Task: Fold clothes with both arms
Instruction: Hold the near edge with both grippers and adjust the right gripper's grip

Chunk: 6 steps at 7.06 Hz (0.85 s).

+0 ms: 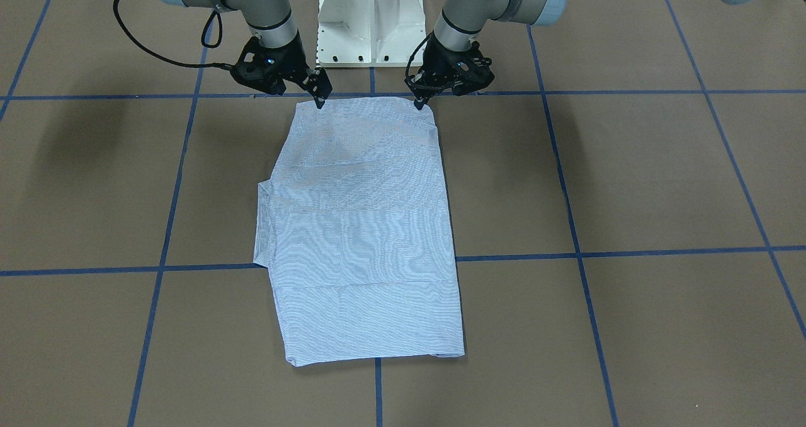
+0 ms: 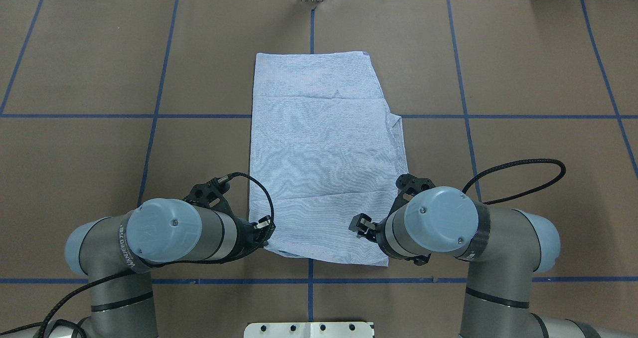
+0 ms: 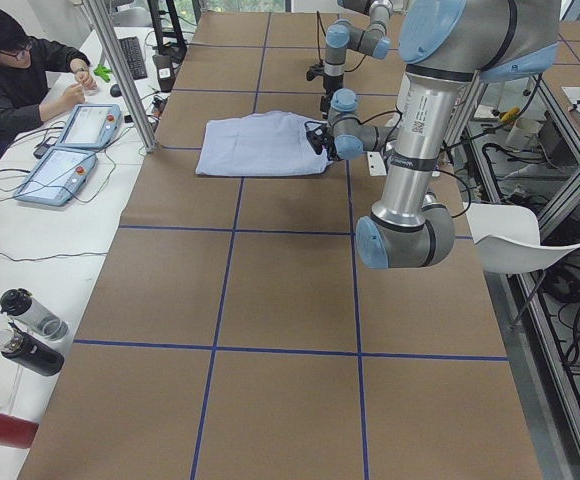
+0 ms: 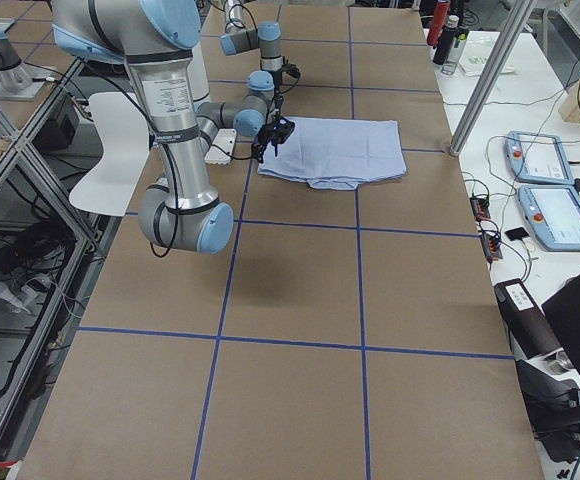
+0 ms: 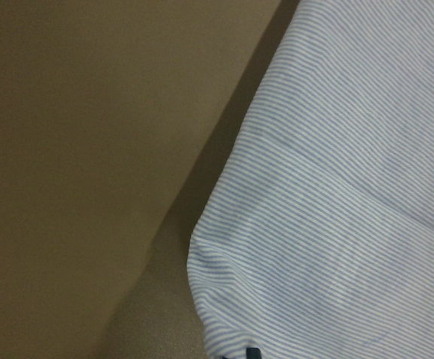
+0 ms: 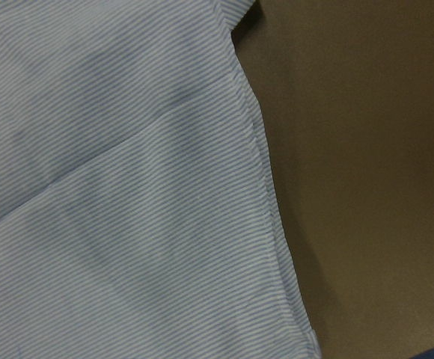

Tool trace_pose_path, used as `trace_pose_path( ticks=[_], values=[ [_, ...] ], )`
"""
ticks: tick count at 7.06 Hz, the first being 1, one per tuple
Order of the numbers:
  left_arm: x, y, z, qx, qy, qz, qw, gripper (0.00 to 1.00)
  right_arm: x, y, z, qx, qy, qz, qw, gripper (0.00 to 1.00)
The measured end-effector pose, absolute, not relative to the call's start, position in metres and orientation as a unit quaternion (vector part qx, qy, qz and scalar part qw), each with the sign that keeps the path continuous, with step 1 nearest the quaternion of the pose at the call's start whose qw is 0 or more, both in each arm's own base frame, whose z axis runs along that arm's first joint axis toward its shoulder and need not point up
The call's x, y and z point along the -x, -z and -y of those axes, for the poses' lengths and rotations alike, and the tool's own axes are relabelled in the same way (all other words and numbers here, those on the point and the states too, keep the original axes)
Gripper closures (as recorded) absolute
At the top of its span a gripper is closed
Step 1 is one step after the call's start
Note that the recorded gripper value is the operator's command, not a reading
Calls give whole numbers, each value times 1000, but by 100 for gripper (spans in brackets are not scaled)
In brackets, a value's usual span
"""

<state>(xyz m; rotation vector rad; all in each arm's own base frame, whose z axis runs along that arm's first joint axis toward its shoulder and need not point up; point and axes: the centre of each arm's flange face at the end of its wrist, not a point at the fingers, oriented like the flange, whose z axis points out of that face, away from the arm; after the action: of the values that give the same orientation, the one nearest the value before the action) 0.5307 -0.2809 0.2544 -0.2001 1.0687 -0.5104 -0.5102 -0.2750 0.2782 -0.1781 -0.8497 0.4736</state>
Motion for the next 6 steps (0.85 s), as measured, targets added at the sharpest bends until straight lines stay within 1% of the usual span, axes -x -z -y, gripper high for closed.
trace_pose_path(
  ticks=[2,6],
  values=[
    [-530,-254,283,93,241,-503,825,100,534,-294,264,85,-242,409,876,0],
    [-529,-254,284,92,242,-503,824,100,543,-305,253,89,-242,397,881,0]
  ],
)
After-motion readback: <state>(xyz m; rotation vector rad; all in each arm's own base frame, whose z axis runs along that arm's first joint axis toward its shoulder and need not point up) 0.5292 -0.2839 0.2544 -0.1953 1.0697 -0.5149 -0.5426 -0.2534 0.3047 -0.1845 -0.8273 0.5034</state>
